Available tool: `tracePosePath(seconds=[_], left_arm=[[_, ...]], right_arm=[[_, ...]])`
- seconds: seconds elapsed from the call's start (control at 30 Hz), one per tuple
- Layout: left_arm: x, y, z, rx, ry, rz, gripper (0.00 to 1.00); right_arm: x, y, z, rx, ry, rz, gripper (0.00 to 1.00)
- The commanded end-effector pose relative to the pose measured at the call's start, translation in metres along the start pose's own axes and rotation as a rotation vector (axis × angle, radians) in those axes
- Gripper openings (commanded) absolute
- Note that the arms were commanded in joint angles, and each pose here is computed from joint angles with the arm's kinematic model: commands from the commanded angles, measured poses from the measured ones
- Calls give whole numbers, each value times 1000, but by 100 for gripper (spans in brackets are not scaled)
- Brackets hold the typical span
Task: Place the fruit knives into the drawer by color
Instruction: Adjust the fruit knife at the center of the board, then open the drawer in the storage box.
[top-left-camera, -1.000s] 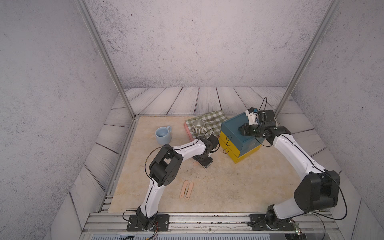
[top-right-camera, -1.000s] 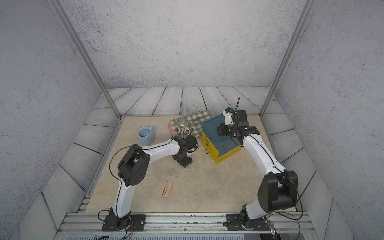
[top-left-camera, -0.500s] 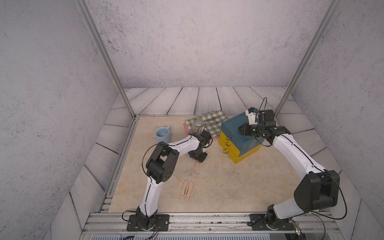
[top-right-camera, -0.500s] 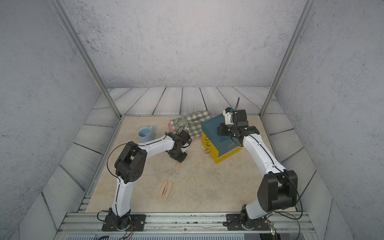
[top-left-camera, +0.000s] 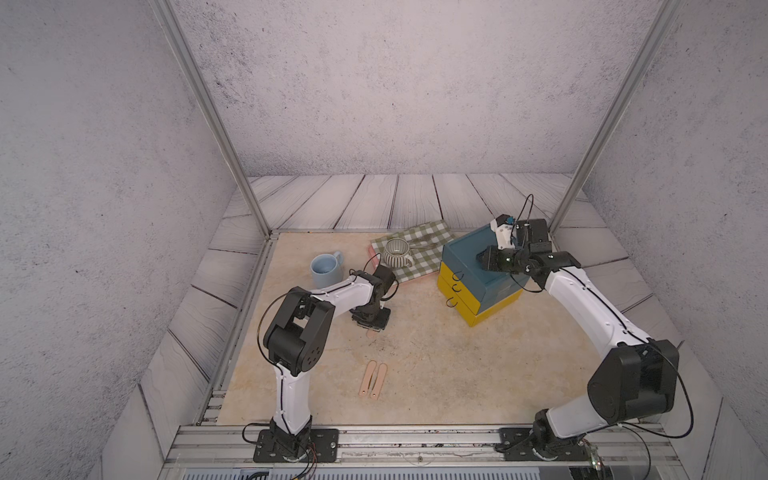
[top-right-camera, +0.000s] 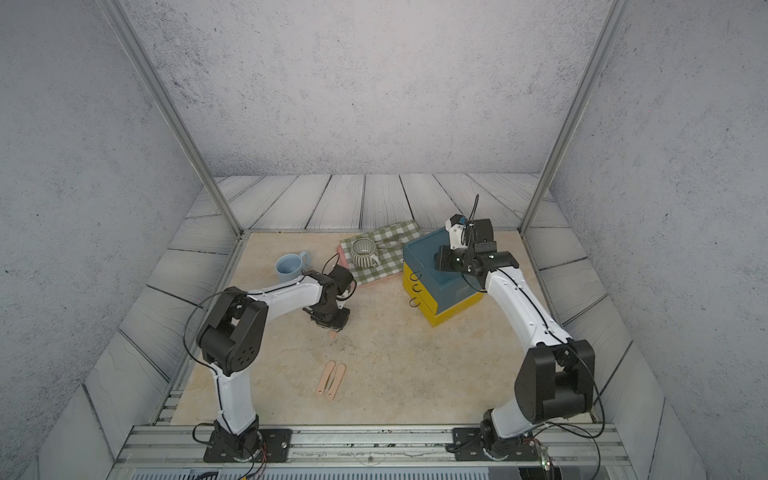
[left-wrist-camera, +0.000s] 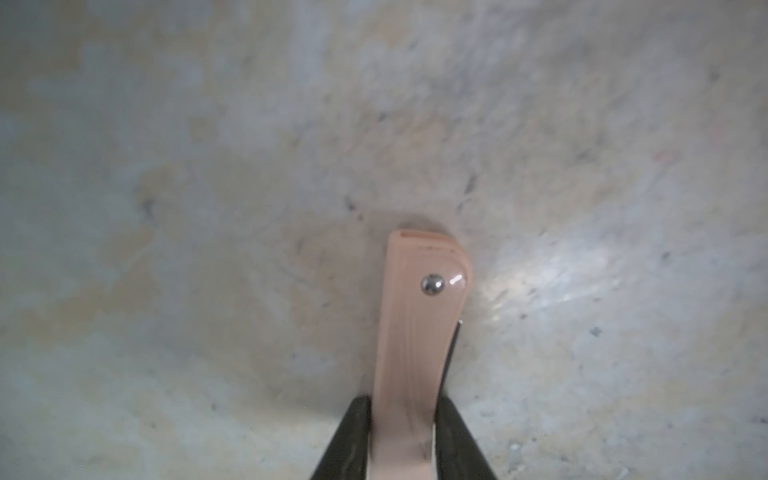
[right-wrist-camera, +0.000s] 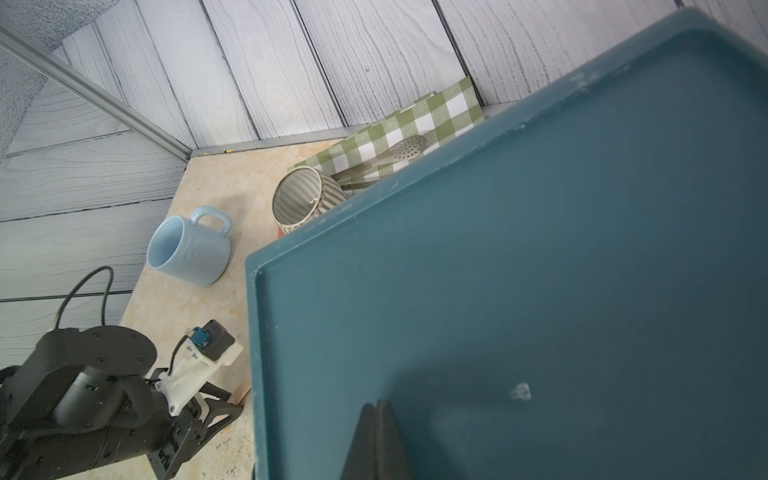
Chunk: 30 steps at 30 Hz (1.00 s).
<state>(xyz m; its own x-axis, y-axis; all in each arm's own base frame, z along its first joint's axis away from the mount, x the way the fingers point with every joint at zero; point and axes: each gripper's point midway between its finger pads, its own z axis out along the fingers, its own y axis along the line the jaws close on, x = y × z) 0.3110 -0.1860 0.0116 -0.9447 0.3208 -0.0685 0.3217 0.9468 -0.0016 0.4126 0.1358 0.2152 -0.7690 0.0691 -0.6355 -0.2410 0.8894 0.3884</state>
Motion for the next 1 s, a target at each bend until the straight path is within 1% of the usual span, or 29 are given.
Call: tracePosePath(seconds=[0.0,0.03,0.13,0.2,0.3,0.4,0.43,0.5,0.53,0.6,0.67,0.73,0.77,0.83,0.9,0.97], left_arm=[[37,13,21,-37,121,-83,32],[38,12,22,-31,119,-90,33],[35,9,18,-12,100,-114,44],[26,6,7,-1,56,-135,51],[9,0,-25,34,-50,-165,57],[-10,-11,-65,89,-178,-186,59],[-16,-18,-78,125,-217,-182,59],[-28,-44,-101,242,-293,-178,59],[-34,-58,-107,311,-320,-182,59],[-48,-100,-119,501,-385,-164,59],[-60,-132,-121,628,-396,-166,59],[-69,-157,-114,706,-372,-185,59],[-77,-168,-111,742,-377,-193,59],[-88,-181,-102,788,-382,-224,59],[-100,-187,-92,821,-391,-262,59],[-110,-191,-88,850,-413,-283,60]], right_arm=[[171,-57,9,231,634,190,3],[171,-56,9,231,633,191,3],[171,-56,9,227,634,194,3],[172,-56,9,230,634,193,4],[173,-57,9,233,637,192,4],[172,-58,9,234,636,191,3],[172,-58,10,233,637,191,3],[171,-58,10,234,637,193,3],[171,-58,11,235,635,194,4],[170,-58,10,239,634,194,4],[170,-58,11,240,636,196,4],[169,-58,11,238,634,197,3],[169,-57,11,237,635,199,3],[167,-57,12,236,632,202,4],[165,-56,11,233,625,203,4],[163,-55,11,232,622,200,4]])
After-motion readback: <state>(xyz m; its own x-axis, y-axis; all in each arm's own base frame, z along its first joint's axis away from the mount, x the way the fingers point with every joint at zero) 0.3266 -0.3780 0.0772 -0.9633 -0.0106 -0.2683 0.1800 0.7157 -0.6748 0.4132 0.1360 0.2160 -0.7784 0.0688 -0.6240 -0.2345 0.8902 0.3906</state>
